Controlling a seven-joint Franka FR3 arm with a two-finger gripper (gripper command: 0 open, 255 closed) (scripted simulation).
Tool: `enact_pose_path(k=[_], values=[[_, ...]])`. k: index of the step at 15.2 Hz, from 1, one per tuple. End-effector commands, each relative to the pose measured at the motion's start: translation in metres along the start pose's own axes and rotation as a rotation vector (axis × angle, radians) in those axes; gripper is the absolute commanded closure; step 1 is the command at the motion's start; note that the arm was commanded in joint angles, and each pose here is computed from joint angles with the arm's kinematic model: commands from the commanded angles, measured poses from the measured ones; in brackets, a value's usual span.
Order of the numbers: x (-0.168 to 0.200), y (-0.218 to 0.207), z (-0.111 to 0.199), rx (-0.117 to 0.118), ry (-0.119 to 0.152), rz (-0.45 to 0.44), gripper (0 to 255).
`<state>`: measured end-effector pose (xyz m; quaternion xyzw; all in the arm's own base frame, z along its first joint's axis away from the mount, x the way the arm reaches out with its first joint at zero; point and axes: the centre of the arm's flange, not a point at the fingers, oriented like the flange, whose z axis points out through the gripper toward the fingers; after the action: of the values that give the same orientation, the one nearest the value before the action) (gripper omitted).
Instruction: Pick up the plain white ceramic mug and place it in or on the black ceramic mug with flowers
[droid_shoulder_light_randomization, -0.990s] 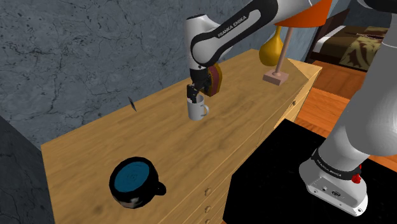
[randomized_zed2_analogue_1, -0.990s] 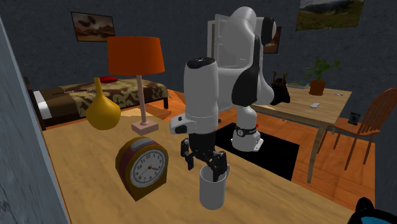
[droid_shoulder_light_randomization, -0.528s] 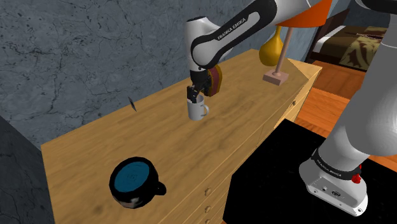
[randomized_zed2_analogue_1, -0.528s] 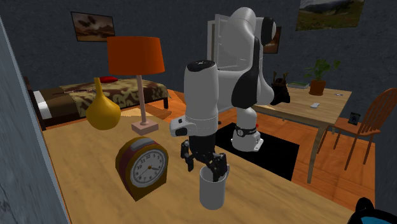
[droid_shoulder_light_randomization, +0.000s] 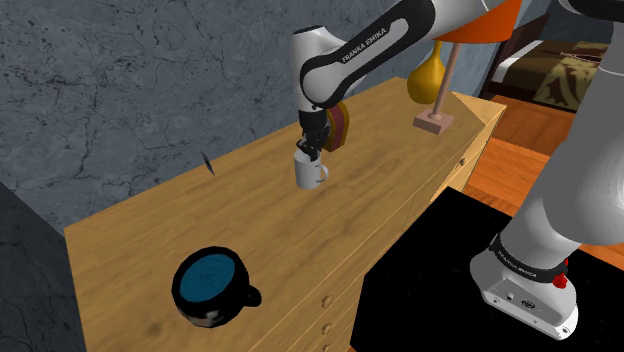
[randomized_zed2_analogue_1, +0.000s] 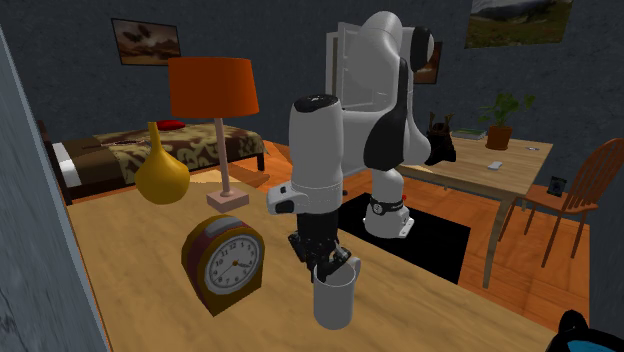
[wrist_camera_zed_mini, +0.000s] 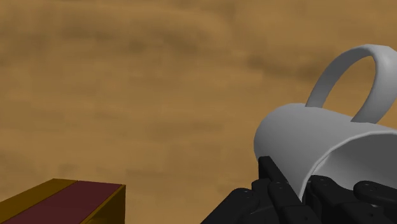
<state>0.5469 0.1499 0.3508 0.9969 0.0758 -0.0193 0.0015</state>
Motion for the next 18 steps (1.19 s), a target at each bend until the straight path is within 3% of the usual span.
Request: enact_pose_path(k=[1,18], values=[[0.000,0.000,0.000,0.000,-0.001,0.000,255],[-0.003,0.000,-0.079,0.000,-0.001,0.000,255]])
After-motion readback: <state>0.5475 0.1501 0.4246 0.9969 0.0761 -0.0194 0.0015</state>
